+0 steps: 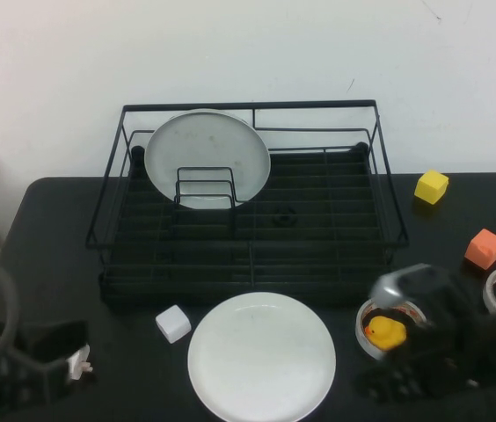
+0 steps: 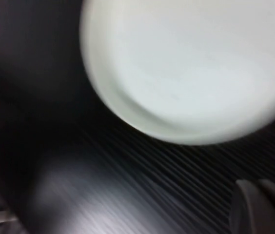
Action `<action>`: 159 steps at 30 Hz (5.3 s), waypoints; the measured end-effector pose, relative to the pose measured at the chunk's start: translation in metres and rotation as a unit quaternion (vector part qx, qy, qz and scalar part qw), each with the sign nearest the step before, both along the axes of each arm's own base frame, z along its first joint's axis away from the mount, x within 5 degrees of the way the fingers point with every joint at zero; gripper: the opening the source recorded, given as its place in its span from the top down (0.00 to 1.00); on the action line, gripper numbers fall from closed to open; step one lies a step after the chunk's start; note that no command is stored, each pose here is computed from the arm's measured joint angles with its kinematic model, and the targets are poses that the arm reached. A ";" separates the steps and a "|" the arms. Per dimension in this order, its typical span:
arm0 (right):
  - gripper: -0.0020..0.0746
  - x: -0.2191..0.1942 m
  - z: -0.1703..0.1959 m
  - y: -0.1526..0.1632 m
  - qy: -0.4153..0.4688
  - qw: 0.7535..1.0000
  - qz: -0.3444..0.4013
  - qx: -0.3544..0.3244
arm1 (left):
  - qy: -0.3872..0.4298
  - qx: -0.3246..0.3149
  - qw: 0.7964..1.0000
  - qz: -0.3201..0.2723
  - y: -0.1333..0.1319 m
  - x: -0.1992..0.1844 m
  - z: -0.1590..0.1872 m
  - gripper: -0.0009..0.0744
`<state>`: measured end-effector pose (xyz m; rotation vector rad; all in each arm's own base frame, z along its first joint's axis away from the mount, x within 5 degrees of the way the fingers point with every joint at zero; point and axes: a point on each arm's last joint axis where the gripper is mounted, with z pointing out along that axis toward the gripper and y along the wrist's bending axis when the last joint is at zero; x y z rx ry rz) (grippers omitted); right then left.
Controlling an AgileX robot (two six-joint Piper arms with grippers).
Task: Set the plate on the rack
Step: Pick up the plate from the table, then hand over the plate, then place the plate on the rack
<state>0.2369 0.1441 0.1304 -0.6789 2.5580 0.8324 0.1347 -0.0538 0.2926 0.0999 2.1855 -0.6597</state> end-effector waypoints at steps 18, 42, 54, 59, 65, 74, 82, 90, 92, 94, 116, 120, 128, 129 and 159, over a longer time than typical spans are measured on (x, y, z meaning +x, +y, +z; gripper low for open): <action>0.60 0.056 -0.047 0.023 0.140 0.976 -0.151 0.069 | -0.063 0.093 0.991 0.073 0.024 -0.025 -0.009 0.99; 0.81 0.074 -0.095 0.032 0.193 0.958 -0.191 0.092 | -0.070 0.085 0.990 0.083 0.024 -0.024 -0.010 0.99; 0.96 0.070 -0.088 0.035 0.143 0.981 -0.100 0.088 | -0.051 0.048 0.993 0.098 0.023 -0.025 -0.019 0.99; 0.96 0.071 -0.045 0.039 0.092 0.986 -0.064 0.121 | -0.031 -0.015 0.993 0.112 0.019 -0.025 -0.017 0.99; 0.96 0.066 0.028 0.039 0.001 0.988 -0.013 0.152 | 0.002 -0.169 0.979 0.110 0.007 -0.028 0.013 0.99; 0.96 0.037 0.109 0.028 -0.092 0.983 0.032 0.157 | 0.012 -0.231 0.972 0.025 -0.008 -0.041 0.049 0.42; 0.96 0.017 0.130 0.042 -0.096 0.978 0.064 0.175 | 0.028 -0.222 0.975 0.010 -0.010 -0.043 0.047 0.17; 0.96 -0.002 0.133 0.066 -0.087 0.973 0.100 0.190 | 0.019 -0.182 0.983 -0.017 -0.012 -0.039 0.043 0.20; 0.96 -0.002 0.133 0.066 -0.085 0.972 0.095 0.196 | 0.013 -0.167 0.986 -0.023 -0.012 -0.038 0.042 0.25; 0.96 -0.001 0.134 0.067 -0.084 0.972 0.087 0.202 | 0.010 -0.144 0.989 -0.028 -0.011 -0.039 0.039 0.38; 0.66 -0.003 0.148 0.070 -0.116 0.947 0.117 0.275 | -0.006 -0.043 0.998 -0.033 -0.004 -0.037 0.031 0.87; 0.45 -0.007 0.152 0.071 -0.106 0.940 0.128 0.298 | -0.004 -0.042 0.998 -0.042 -0.004 -0.038 0.031 0.87; 0.37 -0.012 0.158 0.067 -0.083 0.923 0.163 0.338 | 0.003 -0.038 0.998 -0.058 -0.006 -0.040 0.032 0.87; 0.36 -0.012 0.159 0.064 -0.080 0.920 0.168 0.346 | 0.002 -0.036 0.997 -0.061 -0.006 -0.041 0.033 0.87; 0.97 -0.021 0.160 -0.068 -0.111 0.979 0.162 -0.052 | -0.264 0.300 0.909 -0.119 0.000 0.073 0.084 0.87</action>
